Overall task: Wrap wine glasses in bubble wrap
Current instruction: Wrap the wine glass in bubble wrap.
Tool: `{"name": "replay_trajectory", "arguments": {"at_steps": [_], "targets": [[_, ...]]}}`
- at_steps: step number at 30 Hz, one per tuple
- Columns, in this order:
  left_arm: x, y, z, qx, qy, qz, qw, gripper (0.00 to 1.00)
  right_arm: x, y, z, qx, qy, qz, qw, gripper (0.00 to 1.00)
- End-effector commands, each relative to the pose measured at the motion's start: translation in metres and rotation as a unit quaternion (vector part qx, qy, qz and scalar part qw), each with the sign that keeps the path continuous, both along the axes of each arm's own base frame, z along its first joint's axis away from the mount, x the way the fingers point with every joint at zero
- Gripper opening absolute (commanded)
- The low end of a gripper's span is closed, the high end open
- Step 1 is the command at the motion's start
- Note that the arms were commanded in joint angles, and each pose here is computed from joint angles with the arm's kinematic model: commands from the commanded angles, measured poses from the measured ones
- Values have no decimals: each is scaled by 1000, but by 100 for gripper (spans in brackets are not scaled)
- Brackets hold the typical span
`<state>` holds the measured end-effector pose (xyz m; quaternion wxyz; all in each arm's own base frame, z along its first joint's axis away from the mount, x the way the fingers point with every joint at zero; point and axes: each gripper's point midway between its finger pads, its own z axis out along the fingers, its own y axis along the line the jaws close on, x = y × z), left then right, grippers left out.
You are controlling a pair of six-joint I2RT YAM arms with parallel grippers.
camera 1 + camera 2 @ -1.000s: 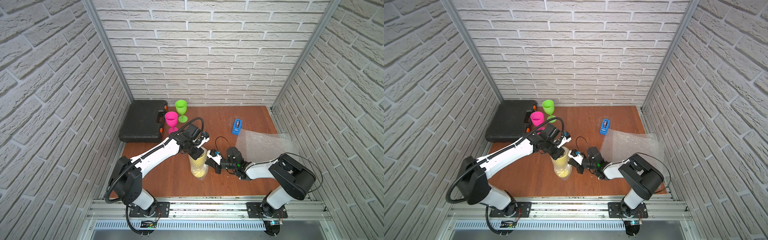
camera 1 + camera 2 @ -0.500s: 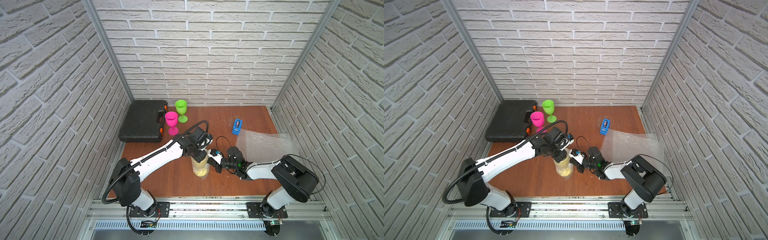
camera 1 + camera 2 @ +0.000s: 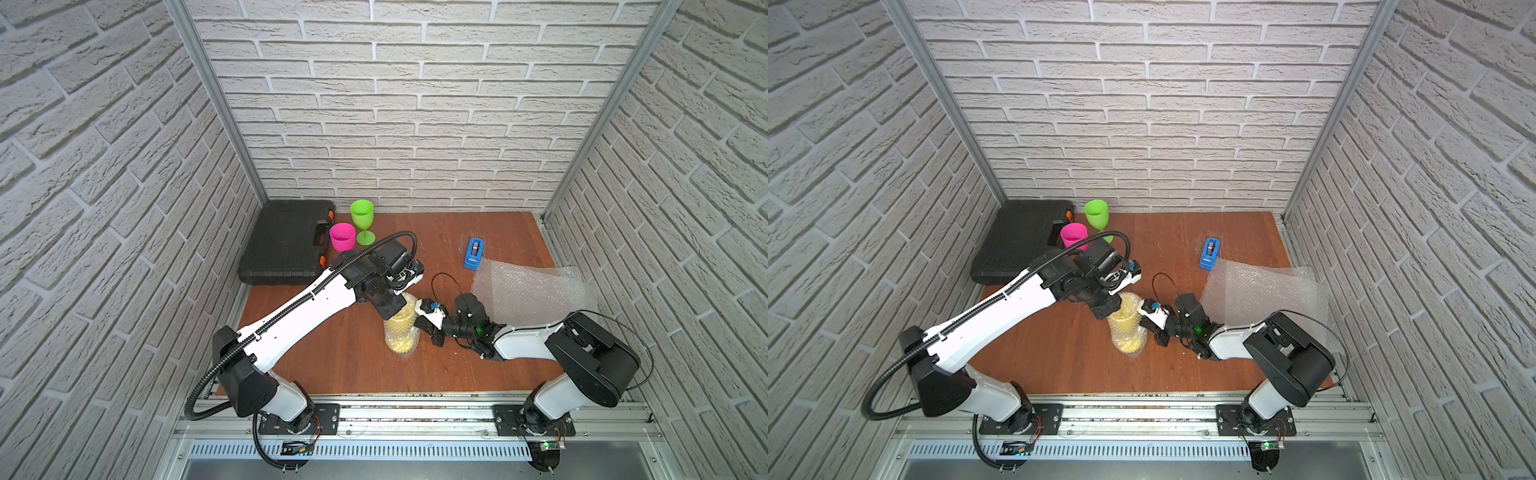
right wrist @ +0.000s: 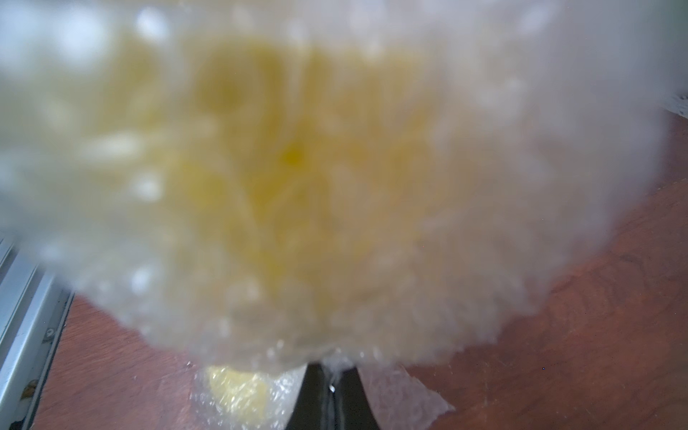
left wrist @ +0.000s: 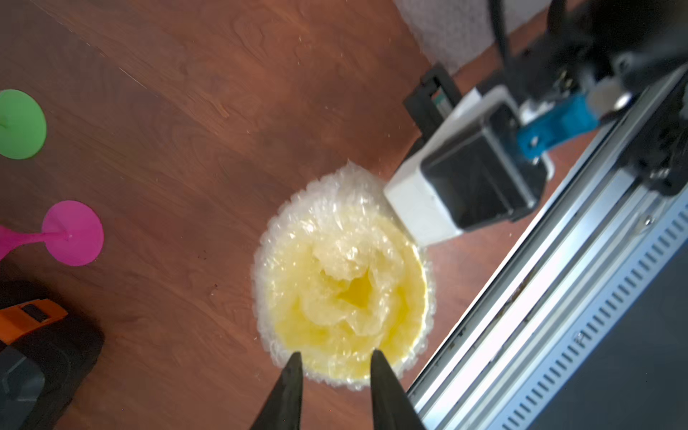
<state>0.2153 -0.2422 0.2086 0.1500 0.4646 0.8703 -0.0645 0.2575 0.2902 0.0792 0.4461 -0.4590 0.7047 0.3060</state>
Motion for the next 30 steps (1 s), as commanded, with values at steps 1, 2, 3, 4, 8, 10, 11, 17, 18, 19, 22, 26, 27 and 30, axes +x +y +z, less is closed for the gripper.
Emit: {"name": "replay_trajectory", "arguments": {"at_steps": [1, 2, 3, 4, 8, 10, 11, 17, 18, 19, 22, 26, 27, 30], "targets": [[-4, 13, -18, 37, 30, -12, 999, 23, 1, -2, 4, -2, -11, -3, 1000, 3], [-3, 11, -25, 37, 36, -15, 999, 20, 2, -2, 4, -2, -11, -3, 1000, 3], [-2, 9, -32, 36, 44, -16, 998, 19, 2, -2, 5, -2, -12, -4, 1000, 3], [-2, 7, -40, 37, 51, -20, 998, 19, 2, -2, 5, -3, -13, -4, 1000, 3], [-4, 4, -80, 46, 90, -22, 995, 16, 3, -3, 4, -6, -15, -6, 1000, 3], [-5, 3, -94, 43, 103, -19, 994, 15, 3, -3, 3, -7, -16, -7, 1000, 3], [-5, 1, -98, 40, 105, -17, 994, 14, 3, -3, 3, -7, -16, -8, 1000, 3], [11, -2, -68, 9, 56, 4, 998, 19, 4, -4, 3, -7, -18, -11, 1000, 3], [15, 0, -57, 1, 42, 9, 999, 20, 4, -4, 3, -7, -18, -11, 1000, 3], [16, 1, -48, -6, 32, 14, 999, 22, 4, -4, 3, -7, -19, -11, 1000, 3], [23, 7, -15, -31, -9, 38, 999, 26, 4, -5, 3, -7, -18, -12, 1000, 3], [22, 15, 21, -78, -44, 83, 993, 30, 3, -4, 3, -5, -16, -10, 1000, 3], [20, 17, 27, -88, -49, 96, 990, 31, 4, -3, 4, -4, -16, -10, 1000, 3], [15, 27, 33, -103, -50, 144, 983, 30, 4, -3, 4, -6, -15, -11, 1000, 3]]}}
